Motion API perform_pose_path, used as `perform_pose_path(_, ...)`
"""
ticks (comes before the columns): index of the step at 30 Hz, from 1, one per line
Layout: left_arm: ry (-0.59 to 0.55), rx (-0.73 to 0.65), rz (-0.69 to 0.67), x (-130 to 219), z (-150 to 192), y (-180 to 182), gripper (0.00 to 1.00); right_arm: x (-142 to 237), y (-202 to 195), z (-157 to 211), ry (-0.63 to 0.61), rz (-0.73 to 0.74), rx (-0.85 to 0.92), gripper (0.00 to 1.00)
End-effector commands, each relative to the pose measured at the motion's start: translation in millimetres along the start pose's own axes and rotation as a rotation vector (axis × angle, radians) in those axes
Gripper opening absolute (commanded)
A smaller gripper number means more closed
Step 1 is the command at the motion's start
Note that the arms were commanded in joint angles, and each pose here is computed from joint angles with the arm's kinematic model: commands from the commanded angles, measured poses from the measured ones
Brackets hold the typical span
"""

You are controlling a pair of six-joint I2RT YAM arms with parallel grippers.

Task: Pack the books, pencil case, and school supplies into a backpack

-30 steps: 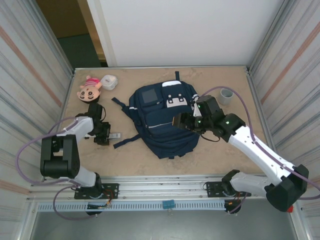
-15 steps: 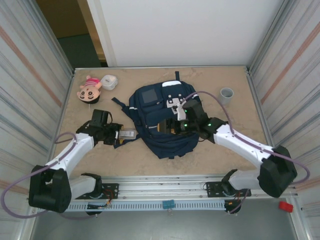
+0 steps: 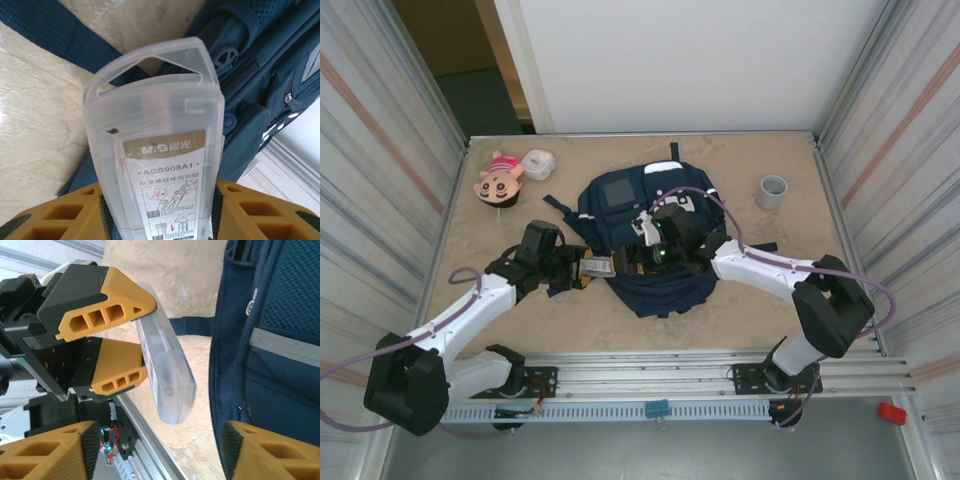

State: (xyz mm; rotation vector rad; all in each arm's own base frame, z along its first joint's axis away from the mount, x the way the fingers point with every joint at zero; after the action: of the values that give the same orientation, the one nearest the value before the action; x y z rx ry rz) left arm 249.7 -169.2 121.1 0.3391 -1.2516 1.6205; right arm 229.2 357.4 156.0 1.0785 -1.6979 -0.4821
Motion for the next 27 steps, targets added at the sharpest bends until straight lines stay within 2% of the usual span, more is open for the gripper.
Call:
perform_pose_path(1,0.033,0.011,0.064,8.2,14.5,-17.5,0.49,-6.0,19.5,-11.2,-0.008,-0.064,0.043,0.61)
perform_pose_path(7,0.041,0.019,0.079,7.9,21.3,-20.2,0.49,-15.7,21.9,-11.5,0.012,-0.079,0.046,0.43)
perform_pose_path(12,0.058,0.02,0.096,7.3,26.9,-24.4,0.49,-18.6,21.6,-12.8,0.014,-0.084,0.047,0.36)
perform_pose_path(18,0.057,0.013,0.103,8.2,28.6,-26.8,0.5,-14.8,21.7,-14.9,-0.004,-0.079,0.048,0.22)
perform_pose_path(21,0.037,-0.009,0.089,8.0,25.8,-24.8,0.55,-1.2,20.9,-22.4,-0.069,-0.088,0.026,0.2)
perform_pose_path(27,-0.069,-0.239,0.062,20.6,22.5,-35.0,0.7,59.6,3.2,-36.5,-0.216,-0.09,-0.048,0.16)
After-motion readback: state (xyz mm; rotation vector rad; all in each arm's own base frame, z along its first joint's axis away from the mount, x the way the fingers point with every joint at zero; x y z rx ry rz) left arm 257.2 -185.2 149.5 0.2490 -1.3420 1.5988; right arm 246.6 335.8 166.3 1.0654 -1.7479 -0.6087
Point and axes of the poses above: each hand's point on the last joint's axis, 136 mm out from that joint toward the fingers, its own x axis back along the fingers, its own y axis along the line the jaws close on, z = x × y, the point moved 1 cm from there along x, back along the fingers, and after that the axes turned 5 degrees about x, right-handed, at the moved point
